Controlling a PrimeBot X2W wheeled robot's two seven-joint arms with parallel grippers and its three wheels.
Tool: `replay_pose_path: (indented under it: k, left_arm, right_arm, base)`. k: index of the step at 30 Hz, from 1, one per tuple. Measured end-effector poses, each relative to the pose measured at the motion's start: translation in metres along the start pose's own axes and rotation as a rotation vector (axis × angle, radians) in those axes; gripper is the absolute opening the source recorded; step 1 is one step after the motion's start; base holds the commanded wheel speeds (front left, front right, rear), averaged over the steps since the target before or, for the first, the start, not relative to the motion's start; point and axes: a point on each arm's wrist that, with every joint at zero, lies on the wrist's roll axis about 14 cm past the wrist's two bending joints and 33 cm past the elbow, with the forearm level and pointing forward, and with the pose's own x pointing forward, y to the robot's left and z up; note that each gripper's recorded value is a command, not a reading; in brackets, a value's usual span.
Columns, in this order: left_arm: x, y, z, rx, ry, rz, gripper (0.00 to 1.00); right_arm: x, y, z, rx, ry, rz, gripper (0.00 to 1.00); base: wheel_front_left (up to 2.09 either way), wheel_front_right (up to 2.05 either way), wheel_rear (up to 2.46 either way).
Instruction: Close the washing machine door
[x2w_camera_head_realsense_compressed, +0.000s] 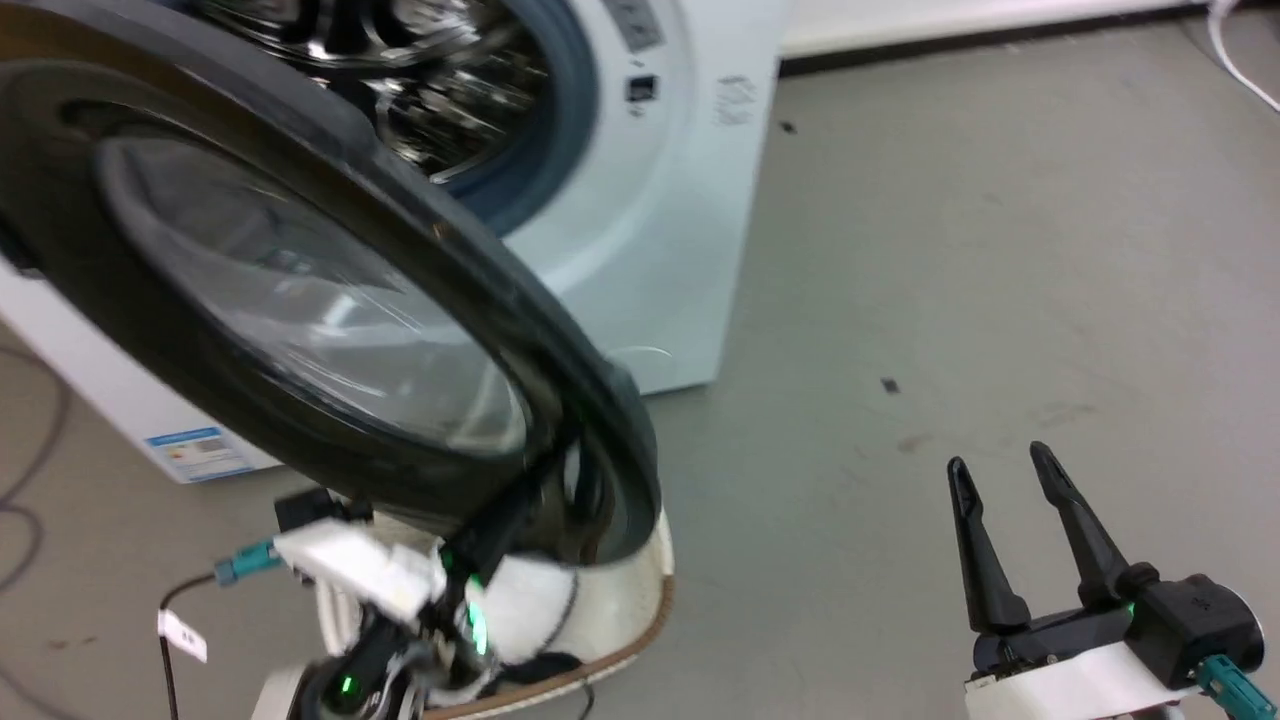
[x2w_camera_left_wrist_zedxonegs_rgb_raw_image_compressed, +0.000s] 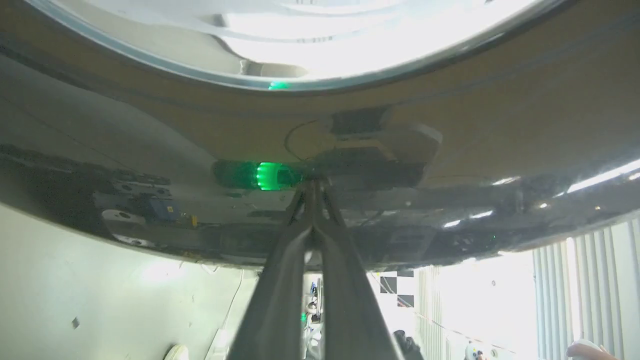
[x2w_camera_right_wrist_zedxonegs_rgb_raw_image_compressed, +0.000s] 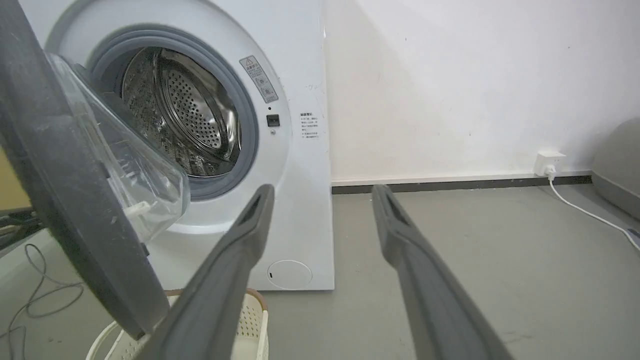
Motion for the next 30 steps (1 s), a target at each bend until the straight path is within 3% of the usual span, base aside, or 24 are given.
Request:
replay_pose_path:
  k: [11, 20, 26, 30]
  left_arm:
    - [0.078, -0.020, 0.027, 0.008, -0.170, -0.067, 0.00]
    - [0.082, -0.030, 0.022, 0.056, -0.167, -0.076, 0.00]
    - [0.054, -0.020, 0.007, 0.236, -0.121, -0.023, 0.00]
    - [0.017, 0.003, 0.002, 0.518, -0.101, 0.071, 0.00]
  right_arm:
    - [-0.008, -0.029, -0.007, -0.030, 0.039, -0.097, 1.00]
    - [-0.005, -0.026, -0.006, -0.018, 0.030, -0.085, 1.00]
    - [0.002, -0.015, -0.002, -0.002, 0.008, -0.048, 1.00]
    - [0.006, -0.009, 0.003, 0.008, -0.015, -0.024, 1.00]
  base:
    - [0.00, 0.00, 0.00]
    - [0.00, 0.00, 0.00]
    - [0.00, 0.00, 0.00]
    - [0.00, 0.00, 0.00]
